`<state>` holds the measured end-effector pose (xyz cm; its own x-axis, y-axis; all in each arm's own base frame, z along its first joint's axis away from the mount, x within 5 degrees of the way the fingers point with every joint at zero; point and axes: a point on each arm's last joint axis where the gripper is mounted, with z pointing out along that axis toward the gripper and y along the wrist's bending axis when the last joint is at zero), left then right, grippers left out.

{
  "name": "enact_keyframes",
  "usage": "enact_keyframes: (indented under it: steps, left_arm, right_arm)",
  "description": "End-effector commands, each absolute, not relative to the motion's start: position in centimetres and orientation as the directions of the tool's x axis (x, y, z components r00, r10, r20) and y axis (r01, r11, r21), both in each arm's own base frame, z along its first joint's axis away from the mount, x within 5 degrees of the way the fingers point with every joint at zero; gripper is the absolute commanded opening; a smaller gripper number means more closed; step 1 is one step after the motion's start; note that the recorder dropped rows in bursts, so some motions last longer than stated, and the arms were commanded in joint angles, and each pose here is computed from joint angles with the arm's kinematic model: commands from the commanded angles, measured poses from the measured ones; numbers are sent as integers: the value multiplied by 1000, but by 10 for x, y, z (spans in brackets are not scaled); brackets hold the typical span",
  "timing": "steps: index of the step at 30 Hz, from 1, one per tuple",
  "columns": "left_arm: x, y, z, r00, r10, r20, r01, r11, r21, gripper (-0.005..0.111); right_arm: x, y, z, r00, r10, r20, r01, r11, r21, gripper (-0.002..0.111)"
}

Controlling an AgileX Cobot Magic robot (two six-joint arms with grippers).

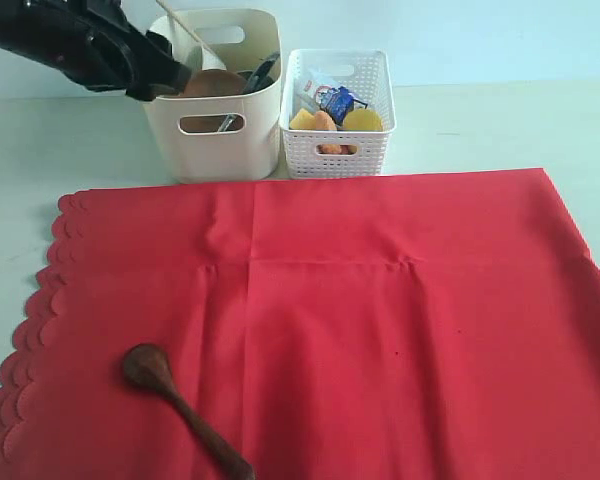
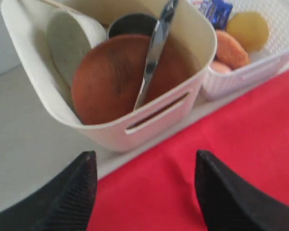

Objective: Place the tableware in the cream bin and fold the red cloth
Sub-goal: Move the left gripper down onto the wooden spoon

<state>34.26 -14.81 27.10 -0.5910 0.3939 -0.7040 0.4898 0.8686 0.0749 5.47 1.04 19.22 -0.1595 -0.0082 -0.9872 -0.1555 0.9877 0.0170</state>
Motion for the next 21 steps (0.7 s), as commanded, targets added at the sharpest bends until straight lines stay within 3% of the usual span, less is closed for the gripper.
enact_keyframes:
  steps: [1, 9, 16, 21]
  left_arm:
    - [324, -141, 270, -646, 515, -563, 567, 818, 97, 58]
    - [299, -132, 258, -665, 686, -294, 705, 707, 57, 58]
    - [271, -141, 241, -491, 804, -336, 866, 493, -85, 58]
    - [247, -147, 223, -224, 918, -327, 975, 210, -78, 58]
  right_arm:
    - [55, 10, 191, -152, -14, -988, -151, 989, 10, 0]
    - [55, 10, 191, -152, -14, -988, -151, 989, 10, 0]
    - [55, 10, 191, -152, -14, -988, -151, 989, 10, 0]
    - [55, 10, 191, -152, -14, -988, -151, 989, 10, 0]
